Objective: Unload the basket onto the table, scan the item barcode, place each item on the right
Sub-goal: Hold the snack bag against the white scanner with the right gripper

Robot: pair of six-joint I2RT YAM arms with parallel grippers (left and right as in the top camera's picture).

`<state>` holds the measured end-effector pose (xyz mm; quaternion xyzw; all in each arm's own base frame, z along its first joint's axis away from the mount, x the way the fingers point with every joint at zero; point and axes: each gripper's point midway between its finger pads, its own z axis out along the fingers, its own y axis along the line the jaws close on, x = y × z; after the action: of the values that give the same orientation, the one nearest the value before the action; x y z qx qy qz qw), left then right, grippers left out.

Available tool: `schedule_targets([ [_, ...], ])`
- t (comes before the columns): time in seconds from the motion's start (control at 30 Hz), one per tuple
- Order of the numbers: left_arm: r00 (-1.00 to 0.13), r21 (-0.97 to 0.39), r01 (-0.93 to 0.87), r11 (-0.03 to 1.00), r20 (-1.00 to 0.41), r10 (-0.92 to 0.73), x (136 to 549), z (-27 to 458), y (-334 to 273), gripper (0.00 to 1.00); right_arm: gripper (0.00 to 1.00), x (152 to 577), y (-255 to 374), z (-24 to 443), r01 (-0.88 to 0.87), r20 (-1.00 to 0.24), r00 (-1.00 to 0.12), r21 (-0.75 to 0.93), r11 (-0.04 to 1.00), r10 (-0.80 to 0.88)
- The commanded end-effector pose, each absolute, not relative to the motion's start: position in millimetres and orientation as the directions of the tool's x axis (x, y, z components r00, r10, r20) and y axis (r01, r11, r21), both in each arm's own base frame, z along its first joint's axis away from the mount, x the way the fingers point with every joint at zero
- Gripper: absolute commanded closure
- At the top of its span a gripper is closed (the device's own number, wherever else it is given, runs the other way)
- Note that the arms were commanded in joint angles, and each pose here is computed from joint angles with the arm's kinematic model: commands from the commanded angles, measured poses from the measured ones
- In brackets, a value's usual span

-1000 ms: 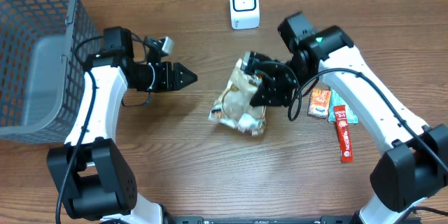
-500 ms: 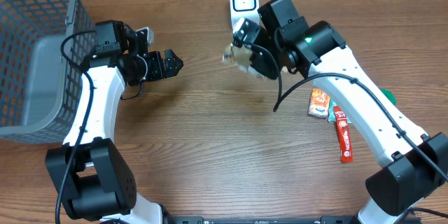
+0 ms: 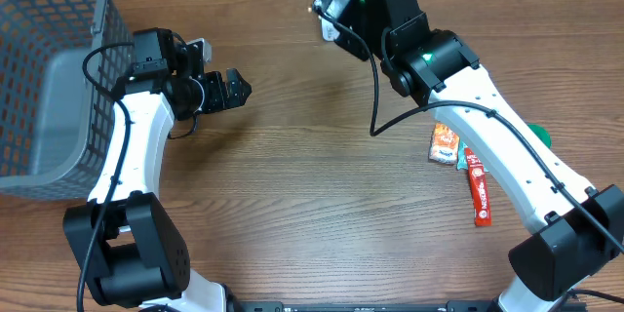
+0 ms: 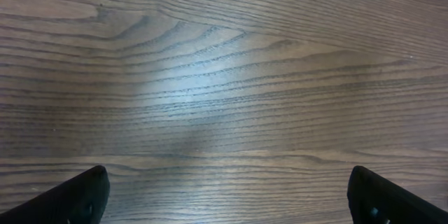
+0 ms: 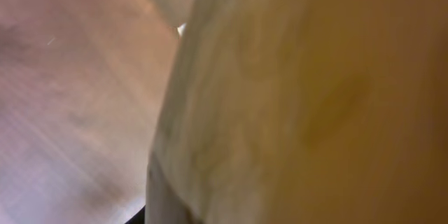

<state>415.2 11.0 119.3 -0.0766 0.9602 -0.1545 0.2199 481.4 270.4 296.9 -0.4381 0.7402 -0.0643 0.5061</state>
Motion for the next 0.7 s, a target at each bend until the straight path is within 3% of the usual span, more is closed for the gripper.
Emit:
schedule_targets([
  [0.0, -0.883, -0.327, -0.089, 0.941, -0.410, -0.227, 420.0, 123.7, 15.2, 0.01, 0.97, 504.4, 258.9, 309.6, -0.473, -0.632, -0.071, -0.659, 0.584, -0.771],
  [0.3, -0.883, -0.327, -0.089, 0.941, -0.411, -0.226, 420.1, 123.7, 15.0, 0.00, 0.97, 554.1, 277.0, 288.9, -0.344, -0.648, -0.011, -0.713, 0.611, -0.762],
  [0.67, -0.883, -0.327, -0.090, 0.941, -0.411, -0.227, 420.1, 123.7, 15.2, 0.00, 0.97, 588.0, 279.8, 258.4, -0.214, -0.674, -0.018, -0.719, 0.661, -0.739],
])
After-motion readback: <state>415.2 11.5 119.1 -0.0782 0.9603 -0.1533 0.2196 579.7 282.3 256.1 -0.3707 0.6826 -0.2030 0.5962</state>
